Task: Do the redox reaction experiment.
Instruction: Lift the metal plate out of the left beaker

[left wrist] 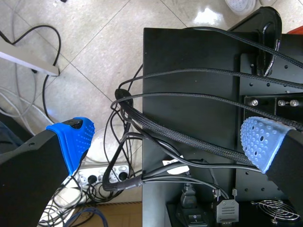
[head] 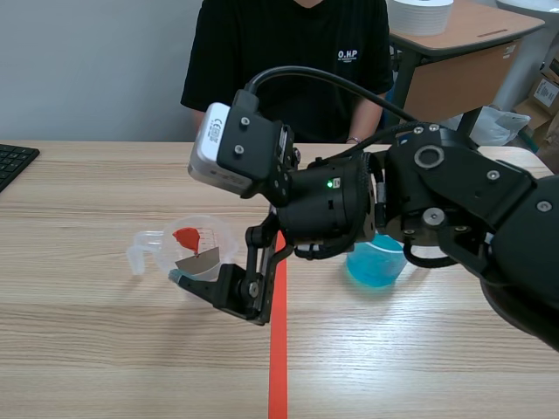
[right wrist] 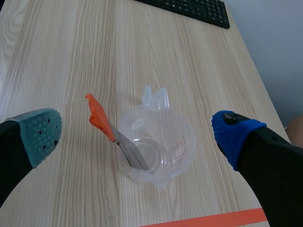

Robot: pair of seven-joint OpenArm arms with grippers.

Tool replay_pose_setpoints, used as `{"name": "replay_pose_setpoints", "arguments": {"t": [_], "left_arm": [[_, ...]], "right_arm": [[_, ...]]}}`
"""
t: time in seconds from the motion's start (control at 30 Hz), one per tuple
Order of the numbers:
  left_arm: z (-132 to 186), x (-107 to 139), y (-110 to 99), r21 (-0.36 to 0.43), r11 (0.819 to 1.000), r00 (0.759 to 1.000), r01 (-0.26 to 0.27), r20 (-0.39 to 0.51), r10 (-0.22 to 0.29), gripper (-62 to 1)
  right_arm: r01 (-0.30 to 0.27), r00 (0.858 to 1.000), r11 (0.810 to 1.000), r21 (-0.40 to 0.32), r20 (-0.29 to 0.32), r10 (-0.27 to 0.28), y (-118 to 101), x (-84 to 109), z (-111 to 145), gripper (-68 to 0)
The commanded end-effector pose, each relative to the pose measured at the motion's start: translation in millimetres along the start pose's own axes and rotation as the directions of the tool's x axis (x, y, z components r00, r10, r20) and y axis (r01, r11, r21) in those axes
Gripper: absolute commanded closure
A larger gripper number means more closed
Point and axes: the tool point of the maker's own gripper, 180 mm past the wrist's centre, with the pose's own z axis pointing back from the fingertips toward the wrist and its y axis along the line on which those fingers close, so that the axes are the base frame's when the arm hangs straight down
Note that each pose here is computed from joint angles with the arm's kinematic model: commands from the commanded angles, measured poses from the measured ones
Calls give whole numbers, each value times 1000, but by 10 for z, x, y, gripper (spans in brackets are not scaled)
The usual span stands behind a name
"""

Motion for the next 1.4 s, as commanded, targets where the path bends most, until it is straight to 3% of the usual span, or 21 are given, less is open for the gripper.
{"name": "replay_pose_setpoints", "arguments": {"t": [0.0,0.23,0.37,0.53,1.17,1.37], "left_arm": [[15,52,15,0,1000,1000,6,18,-6,-623],[15,50,14,-2,1000,1000,9,16,-8,-623],[6,28,-55,-31,999,1000,20,5,-20,-623],[-3,0,-145,-69,997,999,40,-7,-41,-623],[2,13,-140,-87,995,999,48,-8,-49,-623],[3,18,-127,-88,995,998,53,-8,-54,-623]], "right_arm": [[-31,999,999,-8,37,31,-86,115,2,-679],[-66,997,998,-1,51,66,-139,163,-8,-673],[-98,995,995,-1,28,98,-154,132,-7,-583],[-99,994,995,-2,36,99,-159,150,-7,-463],[-99,994,995,-3,37,99,-162,147,-1,-12],[-52,995,999,-8,83,53,-185,240,6,-13]]}}
